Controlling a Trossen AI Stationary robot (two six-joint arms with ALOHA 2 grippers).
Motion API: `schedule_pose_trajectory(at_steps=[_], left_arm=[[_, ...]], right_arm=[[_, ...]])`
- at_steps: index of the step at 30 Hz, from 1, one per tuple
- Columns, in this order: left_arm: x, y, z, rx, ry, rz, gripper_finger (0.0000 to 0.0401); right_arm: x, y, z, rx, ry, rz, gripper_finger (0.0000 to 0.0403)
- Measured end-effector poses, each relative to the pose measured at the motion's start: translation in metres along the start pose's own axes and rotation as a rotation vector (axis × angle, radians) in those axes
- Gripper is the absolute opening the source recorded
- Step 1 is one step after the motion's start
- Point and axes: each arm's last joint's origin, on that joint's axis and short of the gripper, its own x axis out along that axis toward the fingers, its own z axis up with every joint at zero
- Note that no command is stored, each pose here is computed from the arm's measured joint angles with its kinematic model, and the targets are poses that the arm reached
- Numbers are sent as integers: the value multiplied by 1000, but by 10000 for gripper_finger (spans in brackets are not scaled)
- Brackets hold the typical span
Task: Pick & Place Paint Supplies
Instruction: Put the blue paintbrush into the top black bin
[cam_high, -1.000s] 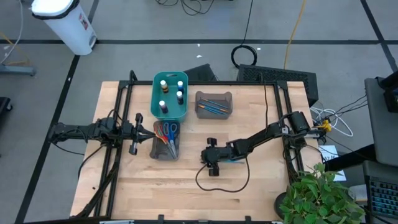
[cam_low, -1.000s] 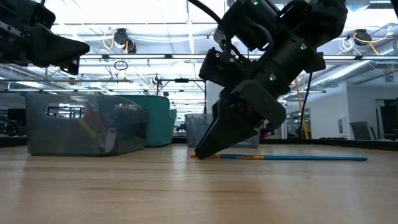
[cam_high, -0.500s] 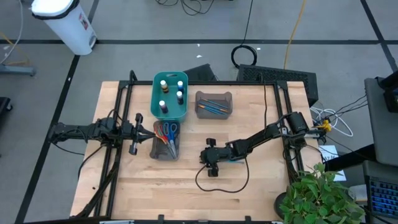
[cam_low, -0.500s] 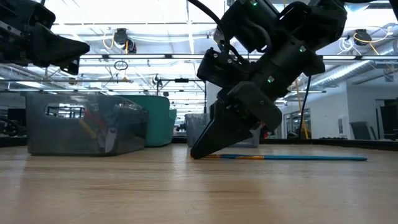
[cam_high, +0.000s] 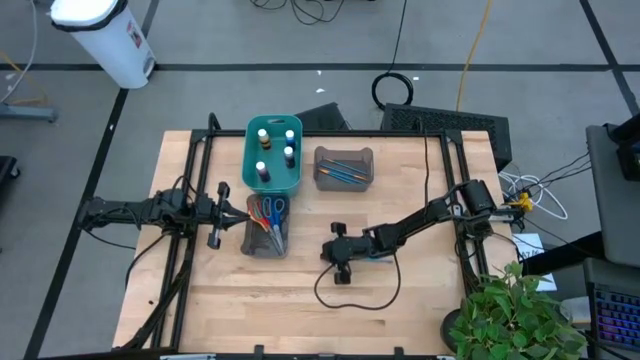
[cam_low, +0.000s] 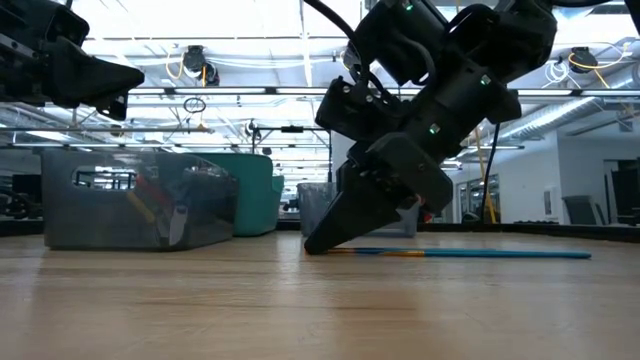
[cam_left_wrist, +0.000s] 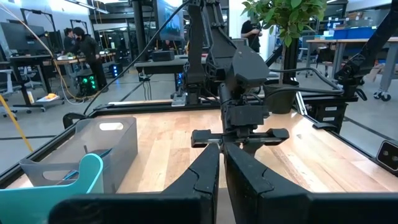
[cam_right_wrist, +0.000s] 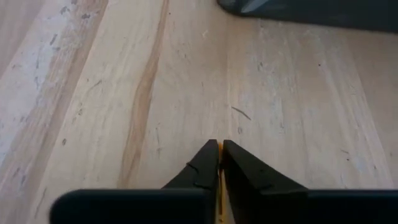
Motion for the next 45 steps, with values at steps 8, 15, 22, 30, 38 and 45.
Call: schedule_pose_trajectory(at_steps=[8, 15, 22, 30, 38, 45], left_arm=[[0, 0, 0, 0, 0, 0, 33], [0, 0, 0, 0, 0, 0, 33], [0, 0, 0, 0, 0, 0, 33], [0, 0, 0, 0, 0, 0, 33], [0, 0, 0, 0, 0, 0, 33], [0, 0, 0, 0, 0, -1, 33]], right_arm=[[0, -1, 0, 0, -1, -6, 1], [-9, -3, 12, 6, -53, -10, 1], [-34, -10, 35, 37, -146, -8, 0], [-71, -28, 61, 58, -270, -31, 0], [-104, -63, 69, 124, -420, -99, 0], [-121, -103, 54, 194, -512, -207, 0]])
